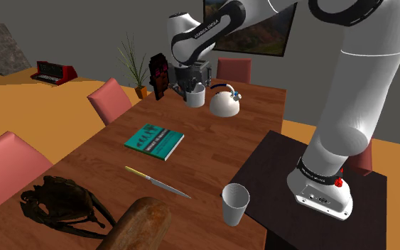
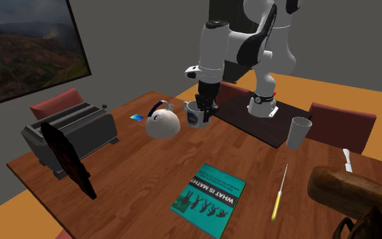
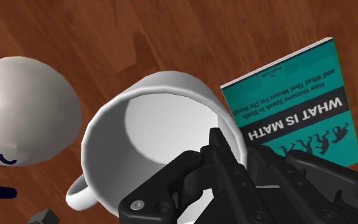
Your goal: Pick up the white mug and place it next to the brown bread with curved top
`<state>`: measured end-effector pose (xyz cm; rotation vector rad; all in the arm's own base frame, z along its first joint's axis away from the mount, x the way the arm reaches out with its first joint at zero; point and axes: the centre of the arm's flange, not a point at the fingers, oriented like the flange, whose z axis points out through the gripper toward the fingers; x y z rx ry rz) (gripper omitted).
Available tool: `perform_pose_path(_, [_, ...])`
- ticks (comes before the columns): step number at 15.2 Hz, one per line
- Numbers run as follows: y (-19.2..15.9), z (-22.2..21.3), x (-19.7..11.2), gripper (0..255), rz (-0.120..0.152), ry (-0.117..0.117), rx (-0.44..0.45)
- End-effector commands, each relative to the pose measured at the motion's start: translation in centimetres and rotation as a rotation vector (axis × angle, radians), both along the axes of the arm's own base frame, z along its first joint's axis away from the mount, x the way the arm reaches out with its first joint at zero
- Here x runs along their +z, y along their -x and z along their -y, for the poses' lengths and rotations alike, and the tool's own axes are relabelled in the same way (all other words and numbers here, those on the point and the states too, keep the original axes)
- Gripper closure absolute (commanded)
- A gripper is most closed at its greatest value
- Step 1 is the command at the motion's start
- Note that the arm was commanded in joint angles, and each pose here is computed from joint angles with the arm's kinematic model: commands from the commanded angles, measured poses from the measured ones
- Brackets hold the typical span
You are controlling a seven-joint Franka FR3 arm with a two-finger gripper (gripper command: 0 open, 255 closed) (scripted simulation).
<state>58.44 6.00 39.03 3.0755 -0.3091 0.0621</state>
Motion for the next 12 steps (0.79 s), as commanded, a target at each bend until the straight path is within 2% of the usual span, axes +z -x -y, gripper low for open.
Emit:
perform_pose_path(1, [1.6,-2.1,-0.1,255,0.0,0.0,-0.001])
perform_pose_path(12, [11.3,-12.8,0.0,255,0.0,0.0,-0.001])
